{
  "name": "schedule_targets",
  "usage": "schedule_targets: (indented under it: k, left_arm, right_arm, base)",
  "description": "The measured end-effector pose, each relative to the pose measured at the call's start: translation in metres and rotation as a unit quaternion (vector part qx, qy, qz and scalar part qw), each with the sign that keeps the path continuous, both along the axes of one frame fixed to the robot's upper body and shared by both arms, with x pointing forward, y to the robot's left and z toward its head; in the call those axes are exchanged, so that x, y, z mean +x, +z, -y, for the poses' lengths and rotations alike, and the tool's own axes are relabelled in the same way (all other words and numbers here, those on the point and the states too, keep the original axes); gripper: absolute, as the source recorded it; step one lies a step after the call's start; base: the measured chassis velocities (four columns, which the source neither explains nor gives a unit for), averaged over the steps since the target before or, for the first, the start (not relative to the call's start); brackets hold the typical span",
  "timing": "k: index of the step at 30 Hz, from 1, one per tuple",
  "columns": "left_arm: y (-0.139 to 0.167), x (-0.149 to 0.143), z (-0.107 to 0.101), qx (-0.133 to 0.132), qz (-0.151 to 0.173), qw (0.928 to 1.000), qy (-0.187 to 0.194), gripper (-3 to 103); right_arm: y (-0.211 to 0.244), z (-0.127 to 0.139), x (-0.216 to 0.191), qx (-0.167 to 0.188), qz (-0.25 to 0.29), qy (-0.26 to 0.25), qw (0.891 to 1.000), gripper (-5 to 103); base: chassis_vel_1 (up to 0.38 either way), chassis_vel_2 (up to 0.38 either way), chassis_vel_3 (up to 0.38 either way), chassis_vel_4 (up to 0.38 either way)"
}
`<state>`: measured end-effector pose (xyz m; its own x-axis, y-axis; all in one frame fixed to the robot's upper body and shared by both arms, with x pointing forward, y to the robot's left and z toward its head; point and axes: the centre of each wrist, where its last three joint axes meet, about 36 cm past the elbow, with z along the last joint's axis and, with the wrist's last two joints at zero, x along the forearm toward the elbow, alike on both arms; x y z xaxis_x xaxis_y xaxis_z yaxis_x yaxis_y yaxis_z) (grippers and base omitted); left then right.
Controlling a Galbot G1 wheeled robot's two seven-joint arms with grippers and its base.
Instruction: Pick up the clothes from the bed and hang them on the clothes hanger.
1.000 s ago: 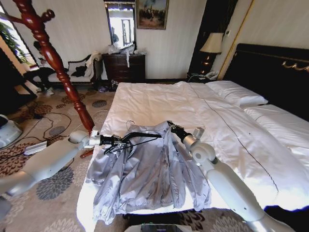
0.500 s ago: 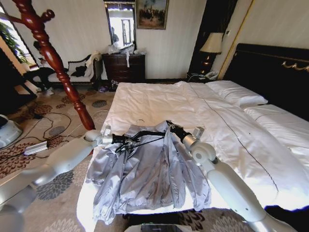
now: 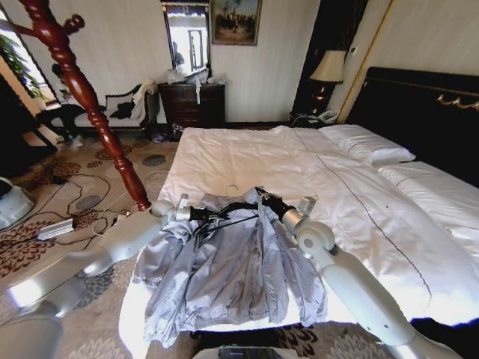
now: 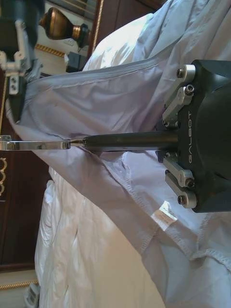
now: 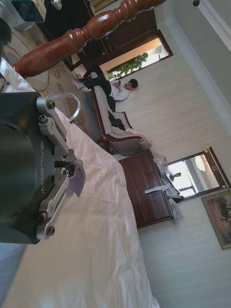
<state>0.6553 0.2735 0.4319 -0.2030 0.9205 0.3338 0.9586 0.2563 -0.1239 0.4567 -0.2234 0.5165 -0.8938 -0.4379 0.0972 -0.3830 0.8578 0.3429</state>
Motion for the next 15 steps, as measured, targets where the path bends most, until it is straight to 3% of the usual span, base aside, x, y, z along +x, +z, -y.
schedule_targets:
  k: [15]
  left_arm:
    - [-0.003,0.002,0.023,-0.018,-0.003,0.9998,0.000,15]
  right_arm:
    - [-0.007,-0.014,-0.003,0.007,-0.015,0.013,1.000,0]
  base:
    - [0.000,0.000,0.000,0.000]
